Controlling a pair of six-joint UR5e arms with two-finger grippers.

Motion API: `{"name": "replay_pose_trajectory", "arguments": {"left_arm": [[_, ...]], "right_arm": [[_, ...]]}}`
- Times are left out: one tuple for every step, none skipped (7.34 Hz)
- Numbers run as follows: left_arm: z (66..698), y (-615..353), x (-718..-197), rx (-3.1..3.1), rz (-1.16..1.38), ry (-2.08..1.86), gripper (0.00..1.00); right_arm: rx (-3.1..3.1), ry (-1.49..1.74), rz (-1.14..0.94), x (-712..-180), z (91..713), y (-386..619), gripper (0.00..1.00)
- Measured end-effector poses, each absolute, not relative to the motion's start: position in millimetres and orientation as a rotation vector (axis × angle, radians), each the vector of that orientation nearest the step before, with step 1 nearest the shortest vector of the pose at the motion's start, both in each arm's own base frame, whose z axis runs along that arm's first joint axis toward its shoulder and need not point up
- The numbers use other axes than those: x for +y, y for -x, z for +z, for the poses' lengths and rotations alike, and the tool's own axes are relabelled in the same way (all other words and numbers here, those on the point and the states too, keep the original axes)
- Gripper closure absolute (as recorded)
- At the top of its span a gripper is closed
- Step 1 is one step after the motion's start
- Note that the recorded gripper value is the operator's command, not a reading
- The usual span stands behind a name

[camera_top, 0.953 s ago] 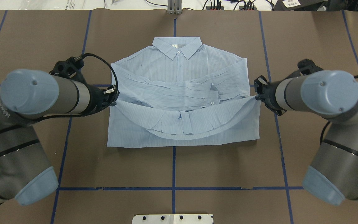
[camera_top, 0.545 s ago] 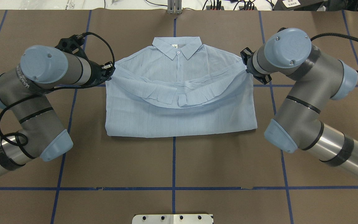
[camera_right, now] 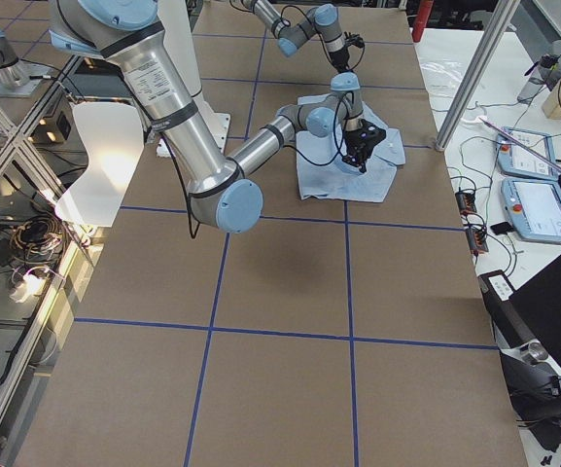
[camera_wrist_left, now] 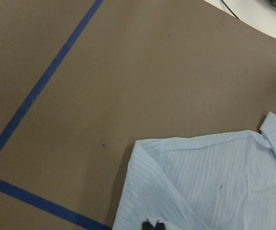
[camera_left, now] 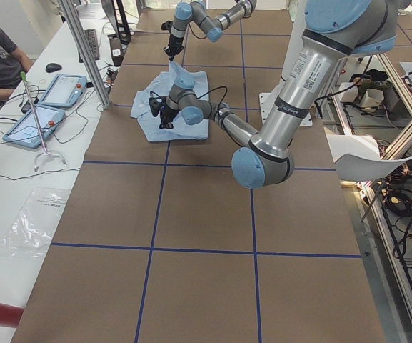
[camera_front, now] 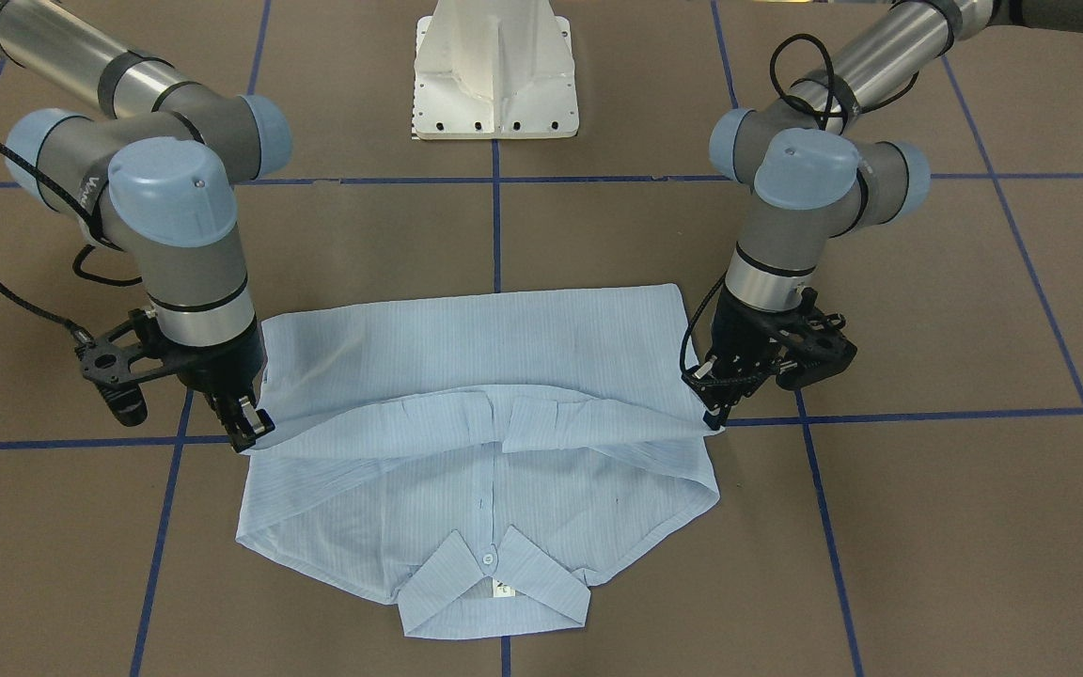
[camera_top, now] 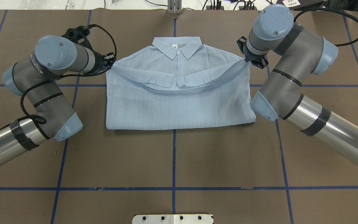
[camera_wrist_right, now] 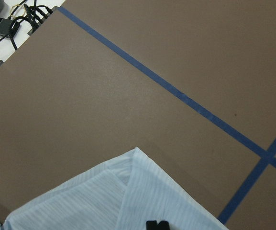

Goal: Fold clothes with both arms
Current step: 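Lay the hem near the collar and open both grippers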

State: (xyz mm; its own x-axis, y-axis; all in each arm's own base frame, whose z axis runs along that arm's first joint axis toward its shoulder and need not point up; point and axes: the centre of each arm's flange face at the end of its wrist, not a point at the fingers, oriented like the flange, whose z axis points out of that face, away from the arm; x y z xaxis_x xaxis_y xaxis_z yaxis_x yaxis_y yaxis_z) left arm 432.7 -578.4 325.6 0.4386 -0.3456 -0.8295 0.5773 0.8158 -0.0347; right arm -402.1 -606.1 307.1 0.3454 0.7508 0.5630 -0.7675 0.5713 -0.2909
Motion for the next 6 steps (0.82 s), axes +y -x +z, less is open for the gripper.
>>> {"name": "replay_pose_trajectory", "arguments": {"left_arm": [[331.4, -435.9, -596.2, 0.954, -0.583, -0.284, 1.00], [334.8, -436.7, -609.3, 0.950, -0.582, -0.296, 1.00], [337.1, -437.2, -619.4, 0.944, -0.580, -0.306, 1.00], [341.0, -440.7, -628.1, 0.936, -0.580, -0.313, 1.00], [348.0, -446.8, -636.3, 0.930, -0.581, -0.318, 1.00], [354.2, -452.4, -642.7, 0.929, -0.580, -0.322, 1.00]], "right_arm": [[-0.705, -0.031, 0.982, -621.2, 315.4, 404.4, 1.00], [-0.697, -0.034, 0.980, -630.6, 321.4, 405.4, 1.00], [-0.684, -0.032, 0.982, -638.8, 326.7, 408.6, 1.00], [-0.670, -0.028, 0.984, -647.2, 331.3, 414.5, 1.00], [-0.661, -0.025, 0.984, -654.2, 338.5, 421.7, 1.00], [-0.658, -0.024, 0.983, -658.5, 346.2, 427.7, 1.00]]}}
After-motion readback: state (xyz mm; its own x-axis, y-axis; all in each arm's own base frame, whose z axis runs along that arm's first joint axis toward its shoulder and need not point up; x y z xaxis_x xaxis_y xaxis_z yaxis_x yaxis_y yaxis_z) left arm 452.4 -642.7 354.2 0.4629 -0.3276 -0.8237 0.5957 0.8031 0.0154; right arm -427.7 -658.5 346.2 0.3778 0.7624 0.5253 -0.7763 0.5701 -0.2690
